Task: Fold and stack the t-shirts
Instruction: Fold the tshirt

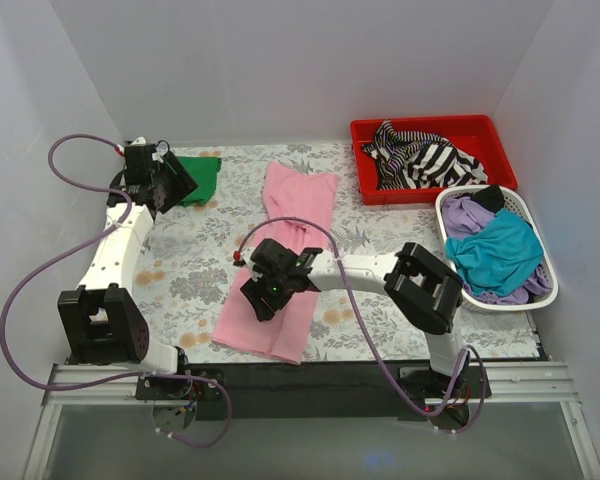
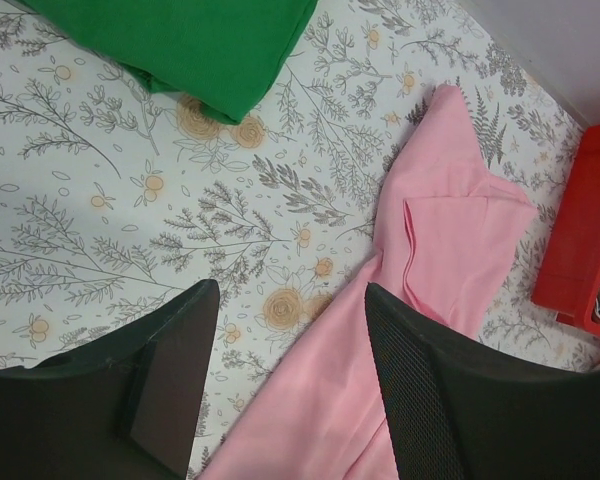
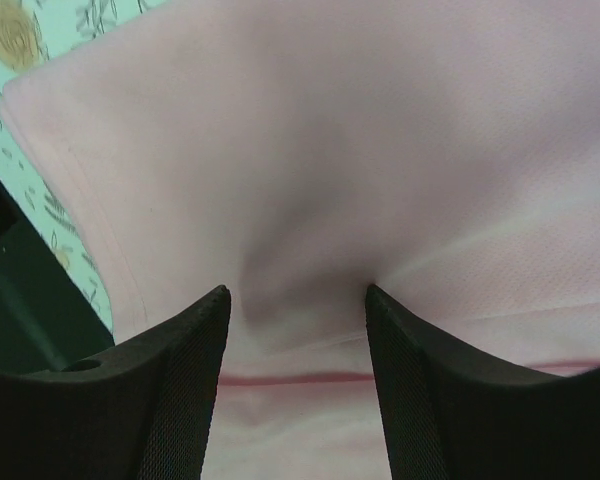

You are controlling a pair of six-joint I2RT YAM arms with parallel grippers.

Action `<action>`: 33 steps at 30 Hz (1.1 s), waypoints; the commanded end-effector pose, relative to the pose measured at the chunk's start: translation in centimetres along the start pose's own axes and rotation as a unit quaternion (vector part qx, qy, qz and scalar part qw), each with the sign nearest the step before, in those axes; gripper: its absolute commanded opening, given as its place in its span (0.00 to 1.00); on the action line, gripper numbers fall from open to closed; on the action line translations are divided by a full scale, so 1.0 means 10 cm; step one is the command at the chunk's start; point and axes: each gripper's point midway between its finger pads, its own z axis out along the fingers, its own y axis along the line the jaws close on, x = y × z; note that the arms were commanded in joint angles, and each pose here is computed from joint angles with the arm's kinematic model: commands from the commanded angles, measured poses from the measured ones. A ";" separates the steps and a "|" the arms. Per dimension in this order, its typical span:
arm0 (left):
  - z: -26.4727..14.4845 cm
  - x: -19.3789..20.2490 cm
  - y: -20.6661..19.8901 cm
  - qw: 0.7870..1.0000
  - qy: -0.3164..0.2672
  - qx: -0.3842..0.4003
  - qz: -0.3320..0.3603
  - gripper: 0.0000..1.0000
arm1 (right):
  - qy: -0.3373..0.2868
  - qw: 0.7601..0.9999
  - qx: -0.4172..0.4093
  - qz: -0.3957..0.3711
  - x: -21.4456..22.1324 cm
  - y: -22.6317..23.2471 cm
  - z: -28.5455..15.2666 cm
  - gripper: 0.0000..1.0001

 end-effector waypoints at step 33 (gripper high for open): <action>1.12 0.87 -1.87 0.894 0.217 0.386 0.067 0.49 | -0.164 0.936 0.274 0.149 -0.85 -2.22 -1.69 0.70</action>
